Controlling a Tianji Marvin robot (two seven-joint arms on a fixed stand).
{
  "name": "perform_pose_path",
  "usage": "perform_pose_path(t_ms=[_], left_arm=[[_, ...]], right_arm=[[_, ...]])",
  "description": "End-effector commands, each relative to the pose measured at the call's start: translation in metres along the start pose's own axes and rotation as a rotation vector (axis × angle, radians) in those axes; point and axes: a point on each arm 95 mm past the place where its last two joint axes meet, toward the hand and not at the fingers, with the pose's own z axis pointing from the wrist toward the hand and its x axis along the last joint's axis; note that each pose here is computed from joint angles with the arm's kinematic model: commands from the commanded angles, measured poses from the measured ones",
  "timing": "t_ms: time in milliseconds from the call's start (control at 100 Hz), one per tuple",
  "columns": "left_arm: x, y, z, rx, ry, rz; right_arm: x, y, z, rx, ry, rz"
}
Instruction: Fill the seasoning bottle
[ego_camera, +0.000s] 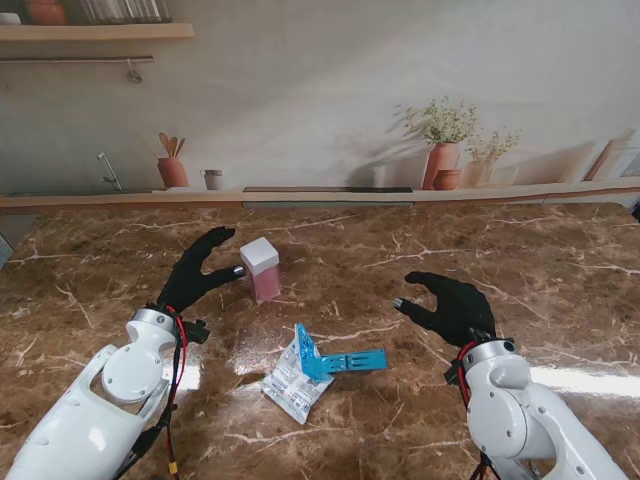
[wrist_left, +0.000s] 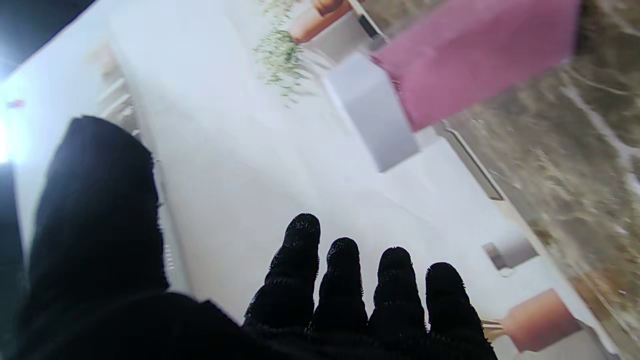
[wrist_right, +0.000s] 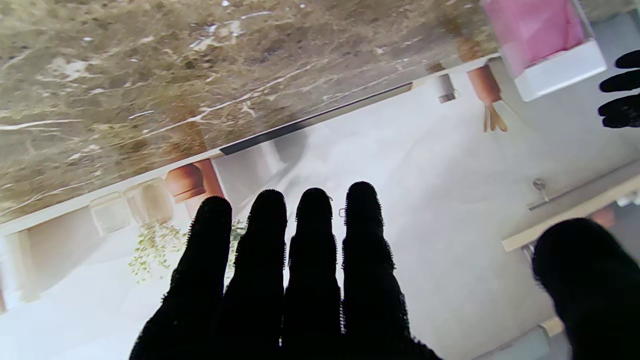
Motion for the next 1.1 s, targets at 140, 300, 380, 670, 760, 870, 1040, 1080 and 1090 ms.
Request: perform_pose_path(t_ms=[140, 300, 380, 670, 760, 870, 1040, 1080, 1090], left_arm=[[0.029, 0.019, -0.024, -0.045, 0.079, 0.019], [0.043, 0.033, -0.041, -0.08, 0.115, 0.031], [0.046, 0.038, -0.047, -0.094, 0.123, 0.028], [0.041, 0.049, -0.056, -0.134, 0.096, 0.009], [0.039, 0.05, -0.056, -0.135, 0.089, 0.004], [0.038, 0.051, -0.056, -0.136, 0.083, 0.006], [0.037, 0.053, -0.058, -0.133, 0.083, 0.002], [0.037, 0.054, -0.059, -0.132, 0.084, 0.0], [0.037, 0.054, -0.059, -0.131, 0.084, -0.001]], right_arm=[[-0.011, 0.002, 0.009, -0.012, 0.065, 0.09], [-0.012, -0.002, 0.013, -0.012, 0.121, 0.157], [-0.013, -0.007, 0.014, -0.015, 0.137, 0.189], [-0.016, -0.027, 0.014, -0.007, 0.168, 0.325], [-0.015, -0.03, 0.013, -0.01, 0.172, 0.326], [-0.013, -0.034, 0.011, -0.02, 0.17, 0.344], [-0.011, -0.038, 0.007, -0.021, 0.171, 0.338], [-0.011, -0.038, 0.007, -0.019, 0.173, 0.338], [-0.01, -0.038, 0.006, -0.018, 0.174, 0.338]])
